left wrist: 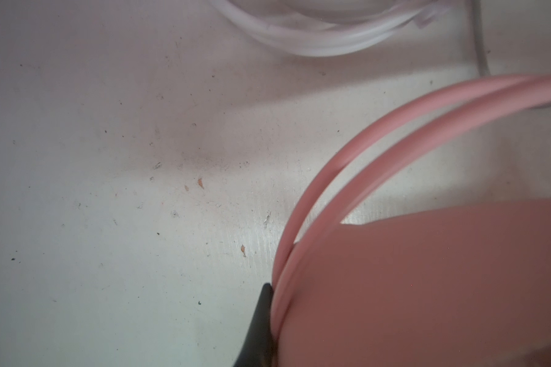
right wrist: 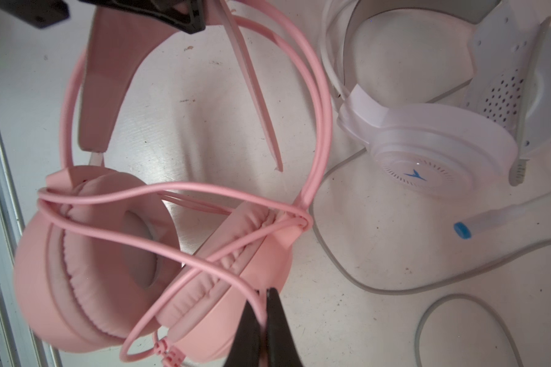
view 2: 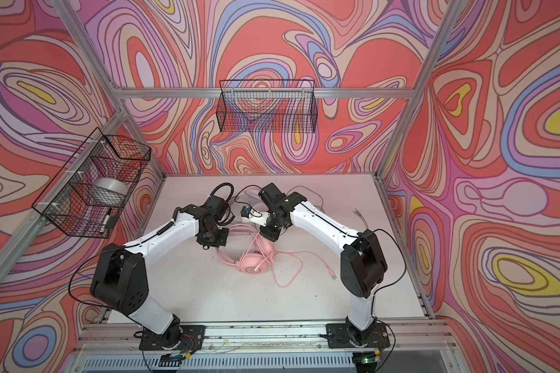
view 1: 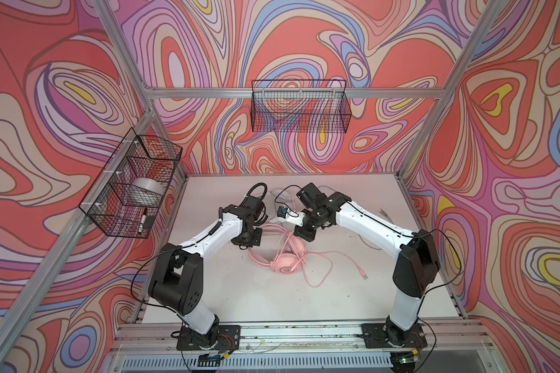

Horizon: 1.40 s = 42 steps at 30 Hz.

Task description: Wrap the headphones

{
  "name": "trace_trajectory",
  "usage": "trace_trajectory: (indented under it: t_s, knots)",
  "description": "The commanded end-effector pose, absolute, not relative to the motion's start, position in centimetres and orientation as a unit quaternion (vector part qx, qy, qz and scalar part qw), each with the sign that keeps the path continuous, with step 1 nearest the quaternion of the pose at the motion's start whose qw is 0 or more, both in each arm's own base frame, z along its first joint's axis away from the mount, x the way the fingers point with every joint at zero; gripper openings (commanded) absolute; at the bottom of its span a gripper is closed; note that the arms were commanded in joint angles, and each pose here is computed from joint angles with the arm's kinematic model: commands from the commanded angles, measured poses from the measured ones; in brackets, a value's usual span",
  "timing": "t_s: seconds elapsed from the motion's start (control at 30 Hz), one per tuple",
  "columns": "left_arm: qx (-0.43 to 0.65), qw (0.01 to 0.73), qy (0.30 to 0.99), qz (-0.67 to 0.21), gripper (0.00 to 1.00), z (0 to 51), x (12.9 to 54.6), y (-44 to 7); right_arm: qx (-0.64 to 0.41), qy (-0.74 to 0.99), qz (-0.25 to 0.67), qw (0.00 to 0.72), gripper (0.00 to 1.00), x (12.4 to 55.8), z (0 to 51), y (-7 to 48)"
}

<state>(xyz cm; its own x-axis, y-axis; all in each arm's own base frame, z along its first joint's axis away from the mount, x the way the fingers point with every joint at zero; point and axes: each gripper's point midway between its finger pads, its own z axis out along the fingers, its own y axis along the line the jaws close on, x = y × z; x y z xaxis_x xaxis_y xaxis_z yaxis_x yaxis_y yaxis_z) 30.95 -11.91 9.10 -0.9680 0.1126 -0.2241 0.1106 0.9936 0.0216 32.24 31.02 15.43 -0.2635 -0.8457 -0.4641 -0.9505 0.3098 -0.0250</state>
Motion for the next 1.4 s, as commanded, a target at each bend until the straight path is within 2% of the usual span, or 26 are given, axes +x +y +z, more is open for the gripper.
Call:
trace_trajectory:
  t_s: [0.0,0.13,0.33,0.6,0.93,1.37]
  knots:
    - [0.096,0.113,0.988,-0.037,0.0,10.1,29.5,-13.1,-0.546,0.801,0.09,0.228,0.0,35.6,15.8,30.6]
    - [0.106,0.119,0.986,-0.052,0.0,10.4,29.2,-13.5,-0.533,0.811,0.093,0.222,0.01,36.4,15.2,30.6]
    - [0.119,0.115,0.984,-0.062,0.0,10.6,28.7,-13.8,-0.509,0.827,0.106,0.216,0.11,37.8,14.6,30.7]
    - [0.127,0.12,0.982,-0.075,0.0,11.0,28.3,-14.1,-0.475,0.845,0.139,0.201,0.18,38.8,13.3,29.9]
    - [0.131,0.127,0.977,-0.109,0.0,11.3,28.1,-15.1,-0.428,0.877,0.155,0.156,0.21,38.8,9.7,28.2]
    - [0.129,0.152,0.969,-0.147,0.0,13.0,28.3,-16.0,-0.332,0.916,0.182,0.134,0.23,38.3,5.9,25.4]
